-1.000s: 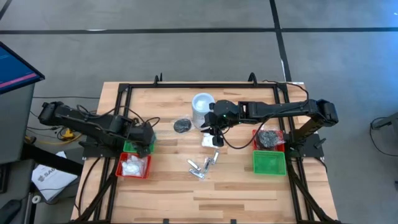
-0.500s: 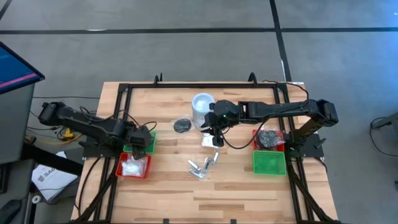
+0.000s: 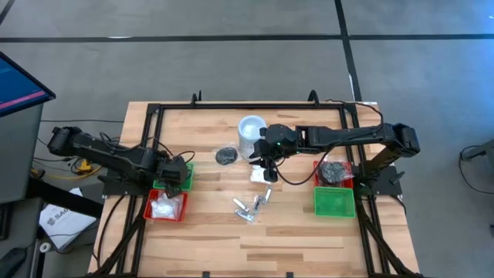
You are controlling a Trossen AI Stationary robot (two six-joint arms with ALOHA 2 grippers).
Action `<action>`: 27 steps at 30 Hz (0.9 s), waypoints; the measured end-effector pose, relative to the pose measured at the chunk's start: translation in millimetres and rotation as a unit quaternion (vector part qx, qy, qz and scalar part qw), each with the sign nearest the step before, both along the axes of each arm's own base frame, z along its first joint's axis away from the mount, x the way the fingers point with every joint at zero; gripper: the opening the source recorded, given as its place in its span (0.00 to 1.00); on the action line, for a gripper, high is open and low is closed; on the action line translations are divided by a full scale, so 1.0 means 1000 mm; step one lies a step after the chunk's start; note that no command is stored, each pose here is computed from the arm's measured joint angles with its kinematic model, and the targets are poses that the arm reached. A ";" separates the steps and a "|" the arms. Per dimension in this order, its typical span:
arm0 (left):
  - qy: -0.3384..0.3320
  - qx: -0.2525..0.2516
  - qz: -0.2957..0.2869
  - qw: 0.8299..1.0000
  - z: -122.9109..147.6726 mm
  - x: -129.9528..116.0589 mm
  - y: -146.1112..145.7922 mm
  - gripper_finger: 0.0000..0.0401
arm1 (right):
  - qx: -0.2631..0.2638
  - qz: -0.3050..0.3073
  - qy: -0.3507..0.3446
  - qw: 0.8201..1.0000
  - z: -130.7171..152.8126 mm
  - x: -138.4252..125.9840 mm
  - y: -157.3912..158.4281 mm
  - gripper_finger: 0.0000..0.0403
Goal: Pick & Place Travel size toiletries
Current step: Put the gray deodorant into the left green bin, then put the nail cutter into the right green bin
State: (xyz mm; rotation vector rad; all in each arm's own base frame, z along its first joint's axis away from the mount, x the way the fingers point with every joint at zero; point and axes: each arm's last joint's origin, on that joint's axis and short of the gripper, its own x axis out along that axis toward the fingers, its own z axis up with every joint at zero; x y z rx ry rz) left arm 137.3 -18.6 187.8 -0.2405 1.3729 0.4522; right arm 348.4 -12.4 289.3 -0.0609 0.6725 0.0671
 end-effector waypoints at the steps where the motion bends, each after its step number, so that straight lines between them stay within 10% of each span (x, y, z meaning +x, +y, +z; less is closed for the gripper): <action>1: -0.001 0.002 0.000 1.000 0.000 0.000 0.000 0.59 | 0.000 0.000 0.000 1.000 0.000 0.000 0.000 0.20; 27: -0.128 -0.030 -0.043 0.990 0.006 0.025 -0.005 0.60 | 0.012 0.002 0.046 0.999 -0.007 -0.006 0.006 0.20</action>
